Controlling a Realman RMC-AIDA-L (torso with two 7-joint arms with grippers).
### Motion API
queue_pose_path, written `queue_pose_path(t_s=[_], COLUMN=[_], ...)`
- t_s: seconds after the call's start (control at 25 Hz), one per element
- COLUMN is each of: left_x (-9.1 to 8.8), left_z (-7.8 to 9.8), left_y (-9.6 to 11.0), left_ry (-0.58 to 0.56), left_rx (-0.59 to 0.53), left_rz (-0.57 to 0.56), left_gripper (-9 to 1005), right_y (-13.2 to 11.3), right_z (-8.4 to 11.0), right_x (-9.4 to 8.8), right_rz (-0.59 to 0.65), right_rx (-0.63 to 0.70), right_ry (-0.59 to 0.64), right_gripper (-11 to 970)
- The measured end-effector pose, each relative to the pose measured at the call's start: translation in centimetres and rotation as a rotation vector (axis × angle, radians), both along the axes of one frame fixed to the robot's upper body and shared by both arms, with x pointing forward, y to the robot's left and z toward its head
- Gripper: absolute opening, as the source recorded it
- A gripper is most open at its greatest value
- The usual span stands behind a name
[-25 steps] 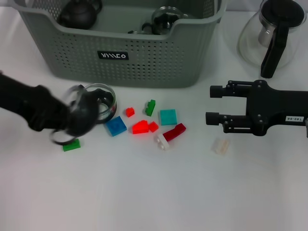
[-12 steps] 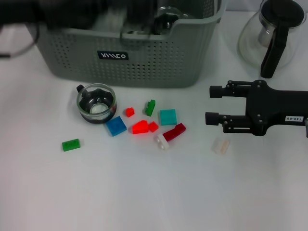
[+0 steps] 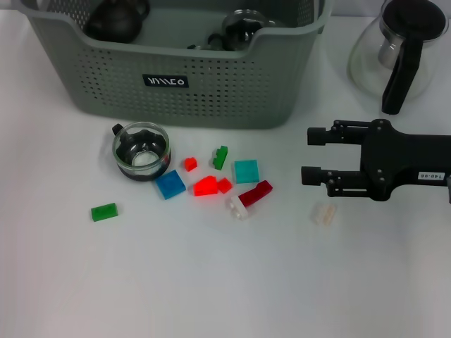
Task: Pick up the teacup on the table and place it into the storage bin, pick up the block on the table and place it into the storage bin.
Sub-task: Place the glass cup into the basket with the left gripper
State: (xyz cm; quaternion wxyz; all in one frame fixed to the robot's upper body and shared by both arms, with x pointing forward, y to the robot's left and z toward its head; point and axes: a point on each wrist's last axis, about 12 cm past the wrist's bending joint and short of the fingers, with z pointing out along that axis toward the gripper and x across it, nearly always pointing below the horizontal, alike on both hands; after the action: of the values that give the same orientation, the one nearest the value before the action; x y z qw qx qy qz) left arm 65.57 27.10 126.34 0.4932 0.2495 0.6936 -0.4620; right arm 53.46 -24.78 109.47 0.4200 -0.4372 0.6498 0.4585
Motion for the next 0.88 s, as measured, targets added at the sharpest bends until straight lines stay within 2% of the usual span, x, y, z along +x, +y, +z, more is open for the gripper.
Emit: queue_pose_path(t_s=[0.16,0.32,0.6,0.88], left_x=[2.7,3.9,3.9,4.0], left_z=[-0.2,-2.2,-6.2,-8.2], left_y=[-1.6,-3.9,-7.2,-9.2], left_ry=[0.096,0.123,0.087,0.101], left_rx=[0.260,0.476,0.740,0.900], left_rz=[0.122,0.182,0.217,0.201], left_gripper=[30,30,29,30], right_y=[0.1,0.4,0.4,0.5], right_z=[0.0,-0.1,-0.1,-0.2], right_x=[0.0,0.1,0.2,0.1], right_rz=[-0.002,-0.001,-0.009,-0.007], right_rx=[0.001,0.004,0.001,-0.002], right_ry=[0.000,0.000,-0.002,0.000], right_gripper=[742,742,742,742])
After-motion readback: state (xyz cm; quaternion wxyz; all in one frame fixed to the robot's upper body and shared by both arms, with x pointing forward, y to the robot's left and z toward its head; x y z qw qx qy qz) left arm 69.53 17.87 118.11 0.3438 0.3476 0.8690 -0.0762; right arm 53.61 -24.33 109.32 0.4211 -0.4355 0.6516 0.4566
